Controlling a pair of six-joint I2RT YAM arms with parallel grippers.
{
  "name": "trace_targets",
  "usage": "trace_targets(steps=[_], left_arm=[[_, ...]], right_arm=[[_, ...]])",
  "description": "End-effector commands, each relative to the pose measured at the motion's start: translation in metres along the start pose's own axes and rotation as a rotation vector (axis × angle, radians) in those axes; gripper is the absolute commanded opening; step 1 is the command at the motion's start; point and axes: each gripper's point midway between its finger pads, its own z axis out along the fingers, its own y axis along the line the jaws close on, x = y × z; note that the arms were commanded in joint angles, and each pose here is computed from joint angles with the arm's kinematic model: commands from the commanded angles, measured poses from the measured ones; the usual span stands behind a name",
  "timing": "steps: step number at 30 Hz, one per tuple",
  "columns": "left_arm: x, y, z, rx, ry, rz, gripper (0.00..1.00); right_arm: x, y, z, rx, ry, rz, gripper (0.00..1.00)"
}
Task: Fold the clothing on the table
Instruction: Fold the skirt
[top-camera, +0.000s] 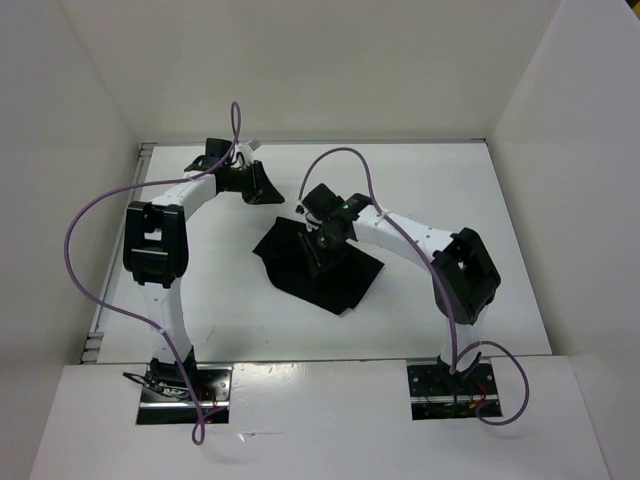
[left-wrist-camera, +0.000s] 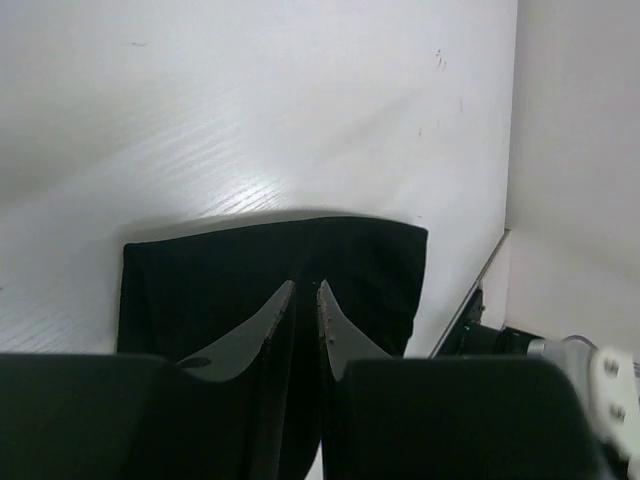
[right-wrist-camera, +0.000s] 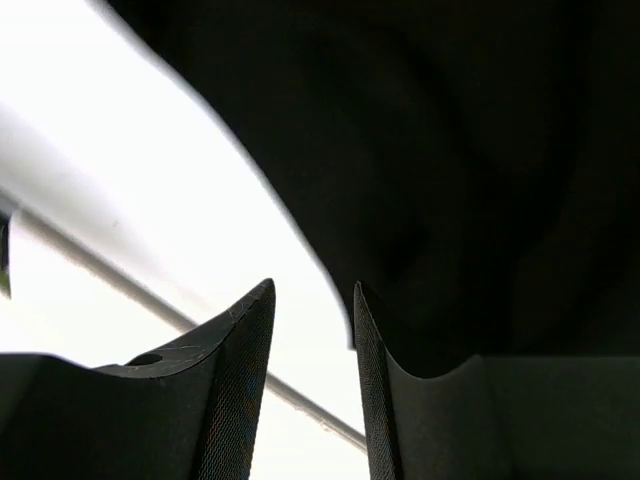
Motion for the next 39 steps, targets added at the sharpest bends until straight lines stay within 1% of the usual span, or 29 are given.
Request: trace_targets(steps=[1,3,4,5,6,8,9,10,11,14,15,18,19,20,21,22,23,24,25,26,27,29,30,31,33,34,35,38,39], left_arm=[[-0.008,-0.021,-0.008,0.065,-0.016,0.037,0.21],[-0.003,-0.018,-0.006,0.061,-0.008,0.026,0.21],[-0.005,-0.021,-0.009,0.064,-0.013,0.033,0.22],[-0.001,-0.016,-0.007,0.050,-0.009,0.031,0.22],[0.007,-0.010,-0.007,0.031,0.012,-0.002,0.26],[0.015,-0.004,-0.008,0.010,0.026,0.001,0.34],[0.021,-0.002,-0.010,-0.008,0.036,-0.017,0.37],[0.027,0.005,-0.011,-0.044,0.040,-0.021,0.40],[0.030,0.009,-0.014,-0.075,0.040,-0.017,0.41],[0.046,0.031,-0.019,-0.190,0.054,-0.040,0.43],[0.051,0.034,-0.019,-0.194,0.065,-0.052,0.43],[0.071,0.037,-0.019,-0.176,0.106,-0.068,0.43],[0.076,0.037,-0.021,-0.179,0.114,-0.076,0.43],[0.082,0.031,-0.020,-0.166,0.127,-0.057,0.43],[0.092,0.036,-0.020,-0.173,0.151,-0.068,0.43],[0.094,0.034,-0.022,-0.172,0.149,-0.066,0.43],[0.095,0.033,-0.024,-0.172,0.148,-0.065,0.43],[0.099,0.035,-0.024,-0.173,0.155,-0.061,0.43],[0.103,0.037,-0.024,-0.176,0.163,-0.069,0.43],[0.105,0.037,-0.024,-0.178,0.169,-0.076,0.43],[0.105,0.038,-0.025,-0.178,0.170,-0.067,0.43],[0.105,0.043,-0.025,-0.183,0.170,-0.080,0.43],[0.105,0.043,-0.025,-0.183,0.170,-0.080,0.43],[0.105,0.043,-0.025,-0.183,0.170,-0.080,0.43],[0.103,0.044,-0.029,-0.187,0.170,-0.081,0.43],[0.098,0.042,-0.029,-0.184,0.162,-0.072,0.43],[0.097,0.039,-0.030,-0.182,0.155,-0.065,0.43],[0.093,0.031,-0.036,-0.179,0.148,-0.057,0.43],[0.091,0.027,-0.038,-0.176,0.140,-0.038,0.43]], right_arm=[[-0.039,-0.012,-0.027,0.042,-0.142,0.048,0.43],[-0.054,-0.023,-0.028,0.095,-0.184,0.072,0.43],[-0.054,-0.034,-0.022,0.123,-0.174,0.099,0.43],[-0.060,-0.044,-0.022,0.155,-0.188,0.113,0.44],[-0.066,-0.044,-0.021,0.163,-0.205,0.131,0.44],[-0.072,-0.062,-0.022,0.213,-0.224,0.186,0.44],[-0.073,-0.065,-0.023,0.225,-0.228,0.188,0.44],[-0.074,-0.071,-0.024,0.242,-0.238,0.225,0.44],[-0.072,-0.084,-0.024,0.288,-0.243,0.249,0.44],[-0.063,-0.098,-0.029,0.348,-0.252,0.298,0.44],[-0.060,-0.107,-0.031,0.355,-0.257,0.328,0.44],[-0.055,-0.105,-0.020,0.306,-0.245,0.356,0.44],[-0.058,-0.102,-0.019,0.289,-0.255,0.354,0.43],[-0.055,-0.098,-0.010,0.258,-0.238,0.365,0.43],[-0.053,-0.098,0.000,0.246,-0.224,0.375,0.40],[-0.059,-0.095,0.006,0.221,-0.238,0.371,0.38],[-0.055,-0.095,0.021,0.206,-0.204,0.383,0.34],[-0.053,-0.088,0.029,0.158,-0.179,0.382,0.28],[-0.058,-0.084,0.034,0.129,-0.183,0.378,0.25],[-0.051,-0.070,0.043,0.079,-0.141,0.366,0.22],[-0.052,-0.054,0.044,0.047,-0.134,0.327,0.19],[-0.043,-0.033,0.047,-0.003,-0.098,0.257,0.17],[-0.036,-0.014,0.045,-0.031,-0.079,0.210,0.17],[-0.024,-0.007,0.043,-0.046,-0.040,0.187,0.16],[0.003,0.012,0.037,-0.100,0.028,0.121,0.16],[0.015,0.012,0.030,-0.105,0.057,0.117,0.14],[0.025,0.018,0.016,-0.119,0.055,0.096,0.14],[0.033,0.025,-0.019,-0.140,0.033,0.079,0.14],[0.030,0.029,-0.037,-0.154,-0.008,0.058,0.16]])
